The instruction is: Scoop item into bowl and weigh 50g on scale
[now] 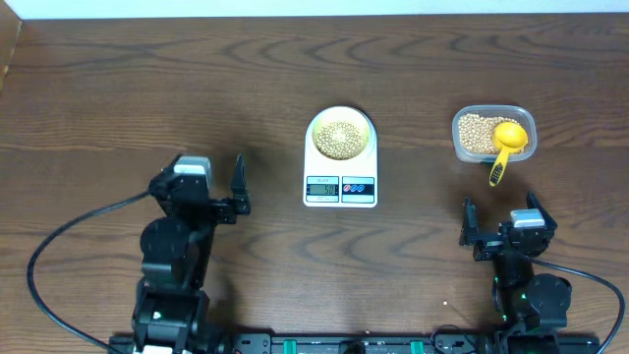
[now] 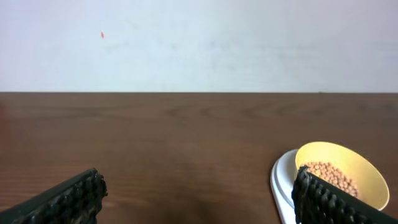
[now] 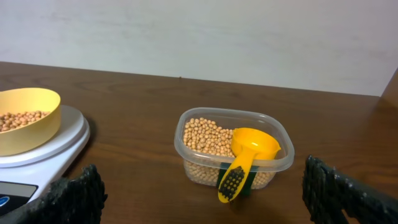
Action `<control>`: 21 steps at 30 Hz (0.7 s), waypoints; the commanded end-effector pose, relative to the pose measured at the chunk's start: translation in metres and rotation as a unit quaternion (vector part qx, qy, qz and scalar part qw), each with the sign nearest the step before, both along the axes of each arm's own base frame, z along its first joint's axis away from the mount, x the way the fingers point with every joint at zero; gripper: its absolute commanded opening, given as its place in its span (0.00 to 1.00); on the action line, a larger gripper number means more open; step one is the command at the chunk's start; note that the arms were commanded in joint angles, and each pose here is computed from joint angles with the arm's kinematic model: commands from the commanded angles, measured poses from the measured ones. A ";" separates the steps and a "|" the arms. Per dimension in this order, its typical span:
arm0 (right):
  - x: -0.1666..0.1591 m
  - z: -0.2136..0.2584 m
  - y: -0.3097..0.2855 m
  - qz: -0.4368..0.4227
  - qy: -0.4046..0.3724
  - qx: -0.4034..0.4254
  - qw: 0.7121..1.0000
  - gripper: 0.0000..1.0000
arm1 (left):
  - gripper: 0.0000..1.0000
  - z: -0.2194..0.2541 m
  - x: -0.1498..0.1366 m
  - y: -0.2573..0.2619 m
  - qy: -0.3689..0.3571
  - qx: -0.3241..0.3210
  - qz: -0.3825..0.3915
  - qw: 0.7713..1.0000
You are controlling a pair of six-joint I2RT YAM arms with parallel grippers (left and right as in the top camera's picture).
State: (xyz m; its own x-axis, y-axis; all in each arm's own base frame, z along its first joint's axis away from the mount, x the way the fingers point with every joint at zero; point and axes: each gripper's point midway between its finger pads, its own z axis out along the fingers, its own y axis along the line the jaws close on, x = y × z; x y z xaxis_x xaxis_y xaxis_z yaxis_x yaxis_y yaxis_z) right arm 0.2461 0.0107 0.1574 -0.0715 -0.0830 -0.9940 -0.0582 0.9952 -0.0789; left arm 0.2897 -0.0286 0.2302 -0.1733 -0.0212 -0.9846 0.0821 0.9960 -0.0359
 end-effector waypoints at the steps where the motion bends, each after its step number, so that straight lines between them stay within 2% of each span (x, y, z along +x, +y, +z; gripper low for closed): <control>1: 0.000 -0.001 -0.002 -0.006 -0.001 -0.003 1.000 0.99 | 0.98 -0.006 -0.005 0.001 -0.017 -0.006 -0.002 1.000; 7: 0.000 -0.001 -0.002 -0.006 -0.001 -0.003 1.000 0.99 | 0.98 -0.007 -0.011 0.012 -0.070 -0.010 0.017 0.997; 21: 0.000 -0.001 -0.002 -0.006 -0.001 -0.003 1.000 0.99 | 0.98 -0.015 -0.026 0.030 -0.107 -0.009 0.048 0.993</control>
State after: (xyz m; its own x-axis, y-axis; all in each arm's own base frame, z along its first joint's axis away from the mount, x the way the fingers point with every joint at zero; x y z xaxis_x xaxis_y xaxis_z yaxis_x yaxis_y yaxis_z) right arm 0.2461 0.0107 0.1574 -0.0715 -0.0830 -0.9940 -0.0582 0.9952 -0.0789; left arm 0.2669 -0.0026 0.2112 0.0137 -0.0415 -0.9990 0.0074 0.9991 -0.0414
